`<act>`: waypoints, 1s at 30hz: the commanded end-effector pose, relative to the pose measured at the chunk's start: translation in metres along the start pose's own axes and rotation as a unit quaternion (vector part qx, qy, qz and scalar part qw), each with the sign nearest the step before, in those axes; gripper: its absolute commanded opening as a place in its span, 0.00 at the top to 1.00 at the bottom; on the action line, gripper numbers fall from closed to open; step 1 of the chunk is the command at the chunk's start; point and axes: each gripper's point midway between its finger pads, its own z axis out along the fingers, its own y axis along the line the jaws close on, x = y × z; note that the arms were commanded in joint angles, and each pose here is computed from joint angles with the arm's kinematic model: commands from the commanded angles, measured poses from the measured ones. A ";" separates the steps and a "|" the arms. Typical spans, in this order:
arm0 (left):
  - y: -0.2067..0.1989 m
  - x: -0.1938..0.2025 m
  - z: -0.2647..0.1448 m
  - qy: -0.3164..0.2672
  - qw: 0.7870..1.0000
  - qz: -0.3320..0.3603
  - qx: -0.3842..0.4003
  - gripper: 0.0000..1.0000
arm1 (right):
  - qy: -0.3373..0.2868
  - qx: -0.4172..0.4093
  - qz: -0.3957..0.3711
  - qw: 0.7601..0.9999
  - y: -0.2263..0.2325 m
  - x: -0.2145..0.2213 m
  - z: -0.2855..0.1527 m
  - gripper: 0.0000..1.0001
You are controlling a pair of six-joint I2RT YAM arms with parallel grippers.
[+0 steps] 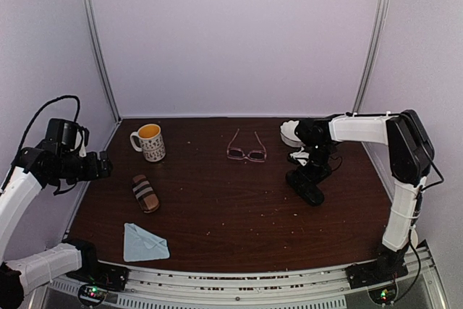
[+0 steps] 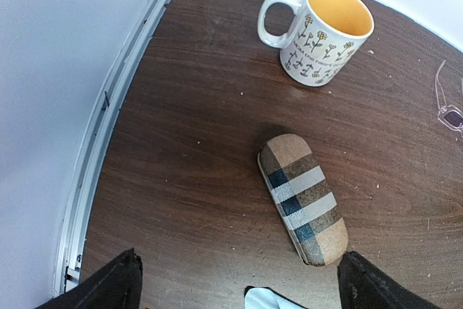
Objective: Organize the sunglasses
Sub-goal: Pick up the sunglasses case from the center of the board, then pass from the right arm to the left
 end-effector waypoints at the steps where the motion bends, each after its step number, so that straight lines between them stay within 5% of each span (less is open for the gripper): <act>1: -0.003 -0.007 0.002 -0.015 1.000 0.005 0.008 0.02 | -0.001 0.005 0.004 1.000 -0.002 0.002 0.001 0.18; 12: -0.006 -0.006 0.003 -0.013 1.000 0.007 0.015 0.02 | -0.047 -0.022 0.013 0.999 0.012 -0.006 -0.012 0.44; 23: -0.030 -0.005 0.002 -0.010 0.996 0.015 0.086 0.02 | -0.254 0.003 -0.043 0.966 0.090 -0.040 -0.113 0.45; 30: -0.087 -0.008 -0.005 -0.001 0.967 -0.020 0.253 0.02 | -0.364 0.113 -0.103 0.919 0.135 -0.041 -0.171 0.46</act>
